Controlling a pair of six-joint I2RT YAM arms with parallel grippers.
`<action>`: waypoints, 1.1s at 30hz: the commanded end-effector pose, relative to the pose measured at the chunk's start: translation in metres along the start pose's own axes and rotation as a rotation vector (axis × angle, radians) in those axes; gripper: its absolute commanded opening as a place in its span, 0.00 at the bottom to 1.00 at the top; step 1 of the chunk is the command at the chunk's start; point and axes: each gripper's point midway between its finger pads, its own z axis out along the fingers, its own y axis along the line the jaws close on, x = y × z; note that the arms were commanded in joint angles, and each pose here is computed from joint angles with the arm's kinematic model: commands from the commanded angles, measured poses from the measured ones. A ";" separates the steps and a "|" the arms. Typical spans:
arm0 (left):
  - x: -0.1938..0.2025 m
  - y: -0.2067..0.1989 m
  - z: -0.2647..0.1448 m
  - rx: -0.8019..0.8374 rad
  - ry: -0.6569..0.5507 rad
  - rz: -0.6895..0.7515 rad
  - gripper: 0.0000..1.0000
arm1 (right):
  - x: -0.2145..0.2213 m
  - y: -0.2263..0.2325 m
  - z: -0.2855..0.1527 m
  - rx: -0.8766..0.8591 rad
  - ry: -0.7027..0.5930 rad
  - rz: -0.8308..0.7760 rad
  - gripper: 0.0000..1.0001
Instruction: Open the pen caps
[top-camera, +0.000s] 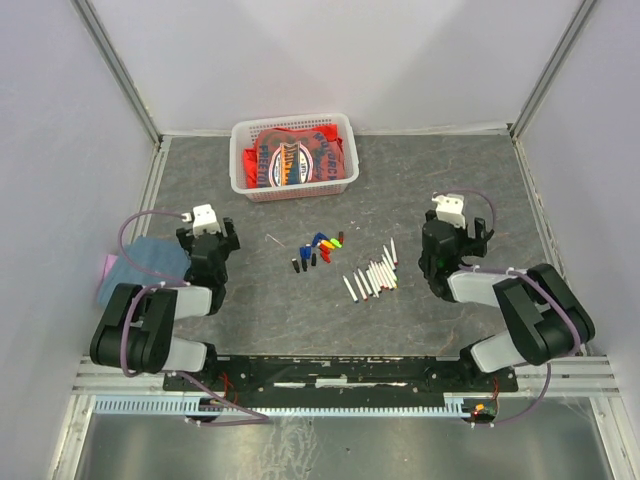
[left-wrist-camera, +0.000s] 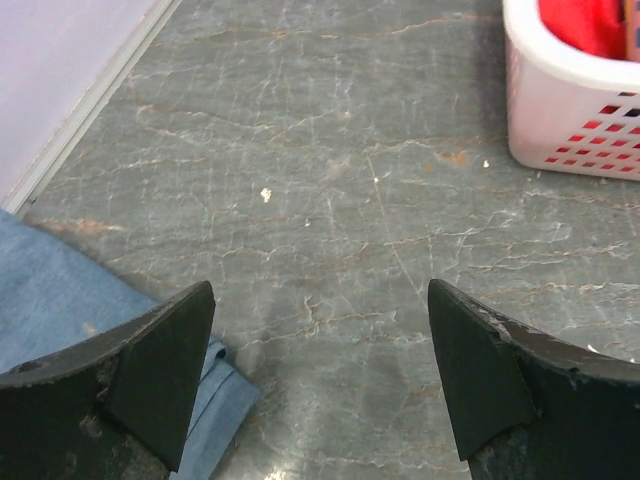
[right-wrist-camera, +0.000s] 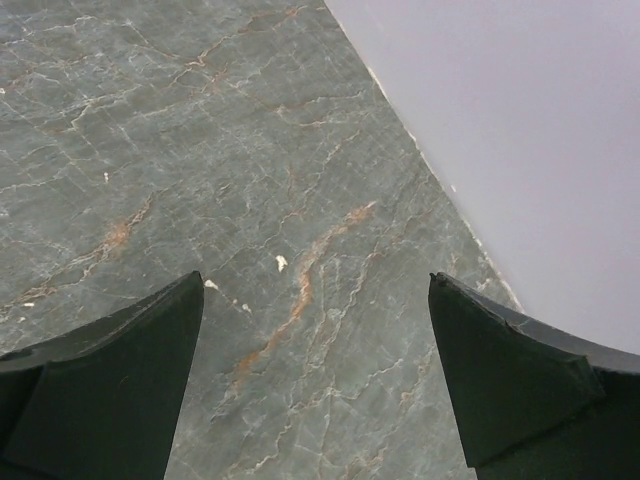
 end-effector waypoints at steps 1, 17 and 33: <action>-0.030 -0.010 0.007 0.083 -0.137 -0.007 0.91 | -0.013 -0.003 0.002 0.038 -0.094 0.200 0.99; -0.015 -0.020 0.014 0.186 -0.126 -0.005 0.99 | -0.010 0.026 -0.017 -0.253 -0.278 0.219 1.00; -0.015 -0.029 0.009 0.245 -0.139 0.018 1.00 | -0.010 0.042 -0.017 -0.403 -0.292 0.210 1.00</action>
